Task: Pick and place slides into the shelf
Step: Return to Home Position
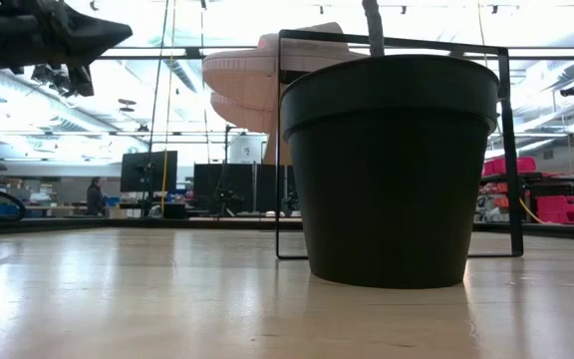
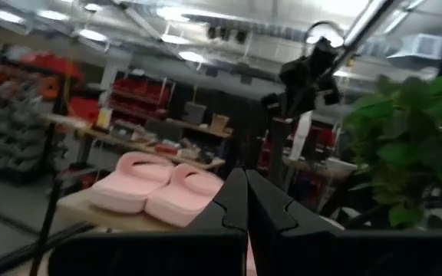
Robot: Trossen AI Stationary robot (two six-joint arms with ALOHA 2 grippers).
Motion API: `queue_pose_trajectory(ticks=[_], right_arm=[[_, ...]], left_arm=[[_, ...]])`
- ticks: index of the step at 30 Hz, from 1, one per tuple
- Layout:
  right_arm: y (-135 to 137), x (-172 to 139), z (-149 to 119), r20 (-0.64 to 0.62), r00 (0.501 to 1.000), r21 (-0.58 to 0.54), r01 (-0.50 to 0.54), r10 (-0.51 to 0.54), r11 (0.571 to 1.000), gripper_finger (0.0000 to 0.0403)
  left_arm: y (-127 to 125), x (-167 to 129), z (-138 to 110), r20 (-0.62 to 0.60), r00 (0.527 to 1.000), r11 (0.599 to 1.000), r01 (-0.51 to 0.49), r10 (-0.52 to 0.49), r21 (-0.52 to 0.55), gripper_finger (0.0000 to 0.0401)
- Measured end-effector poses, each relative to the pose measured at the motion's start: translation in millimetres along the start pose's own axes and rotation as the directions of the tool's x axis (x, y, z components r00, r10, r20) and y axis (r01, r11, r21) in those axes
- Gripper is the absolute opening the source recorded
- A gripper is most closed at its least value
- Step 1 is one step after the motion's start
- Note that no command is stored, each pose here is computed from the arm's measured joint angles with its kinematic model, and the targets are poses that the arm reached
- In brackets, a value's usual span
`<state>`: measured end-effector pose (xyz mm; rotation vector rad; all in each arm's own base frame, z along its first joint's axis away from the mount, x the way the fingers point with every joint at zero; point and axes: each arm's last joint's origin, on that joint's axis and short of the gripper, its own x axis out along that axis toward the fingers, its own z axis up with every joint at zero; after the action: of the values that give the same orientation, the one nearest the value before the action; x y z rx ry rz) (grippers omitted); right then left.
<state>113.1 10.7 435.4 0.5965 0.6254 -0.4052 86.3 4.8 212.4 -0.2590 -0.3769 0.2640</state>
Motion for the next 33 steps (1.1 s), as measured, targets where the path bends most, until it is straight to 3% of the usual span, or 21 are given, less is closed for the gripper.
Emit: queue_pose_trajectory(ticks=[6,15,24,33], right_arm=[[0.0,0.0,0.0,0.000,1.000,0.004,0.000,0.000,1.000,0.0077],[-1.3,0.1,-1.2,-0.012,1.000,-0.001,0.013,-0.013,1.000,0.0077],[-11.1,-17.0,-5.1,0.023,0.999,0.014,-0.033,0.033,0.999,0.0077],[-41.8,-17.1,-38.1,0.086,0.990,0.001,-0.114,0.114,0.993,0.0058]], left_arm=[[2.2,-1.0,-15.2,-0.029,0.999,1.000,0.028,-0.028,-0.005,0.0000],[1.0,-1.2,-17.3,-0.049,0.995,0.997,0.081,-0.082,-0.007,0.0002],[1.8,-1.4,-21.3,-0.088,0.993,0.993,0.067,-0.076,-0.100,0.0012],[1.8,-1.4,-21.3,-0.088,0.993,0.993,0.066,-0.075,-0.097,0.0027]])
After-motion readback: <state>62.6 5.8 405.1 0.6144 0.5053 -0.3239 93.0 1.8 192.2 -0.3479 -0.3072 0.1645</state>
